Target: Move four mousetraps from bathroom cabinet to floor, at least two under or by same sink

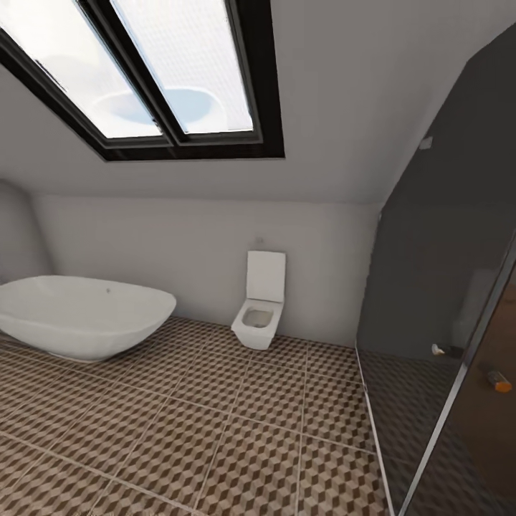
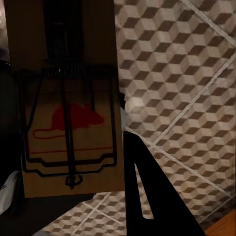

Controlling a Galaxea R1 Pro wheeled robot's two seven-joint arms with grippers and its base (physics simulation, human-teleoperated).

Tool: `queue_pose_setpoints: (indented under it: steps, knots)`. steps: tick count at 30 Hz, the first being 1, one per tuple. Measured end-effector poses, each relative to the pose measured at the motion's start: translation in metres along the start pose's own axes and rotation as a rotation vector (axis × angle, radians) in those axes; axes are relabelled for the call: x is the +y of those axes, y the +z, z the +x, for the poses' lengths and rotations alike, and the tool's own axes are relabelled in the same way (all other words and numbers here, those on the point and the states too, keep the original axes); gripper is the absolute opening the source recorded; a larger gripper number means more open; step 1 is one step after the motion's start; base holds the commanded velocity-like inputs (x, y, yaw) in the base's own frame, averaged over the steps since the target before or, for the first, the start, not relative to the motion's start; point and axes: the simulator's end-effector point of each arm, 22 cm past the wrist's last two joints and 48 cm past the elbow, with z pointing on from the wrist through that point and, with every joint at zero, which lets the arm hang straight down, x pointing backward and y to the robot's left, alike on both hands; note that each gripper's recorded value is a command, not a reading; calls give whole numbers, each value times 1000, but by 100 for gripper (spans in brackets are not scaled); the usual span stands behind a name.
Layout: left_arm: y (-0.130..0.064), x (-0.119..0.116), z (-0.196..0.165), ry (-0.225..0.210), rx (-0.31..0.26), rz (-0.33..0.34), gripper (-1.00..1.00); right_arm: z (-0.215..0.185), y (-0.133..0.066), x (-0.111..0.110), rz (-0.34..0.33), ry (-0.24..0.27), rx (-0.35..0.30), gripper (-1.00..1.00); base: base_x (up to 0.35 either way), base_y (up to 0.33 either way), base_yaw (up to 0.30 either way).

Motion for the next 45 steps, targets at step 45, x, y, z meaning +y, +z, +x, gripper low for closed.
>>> queue_pose_setpoints:
  steps: [45]
  knots:
    - [0, -2, -15, 2, -71, 4, -100, 0, 0, 0, 0, 0, -1, -100, 0, 0, 289]
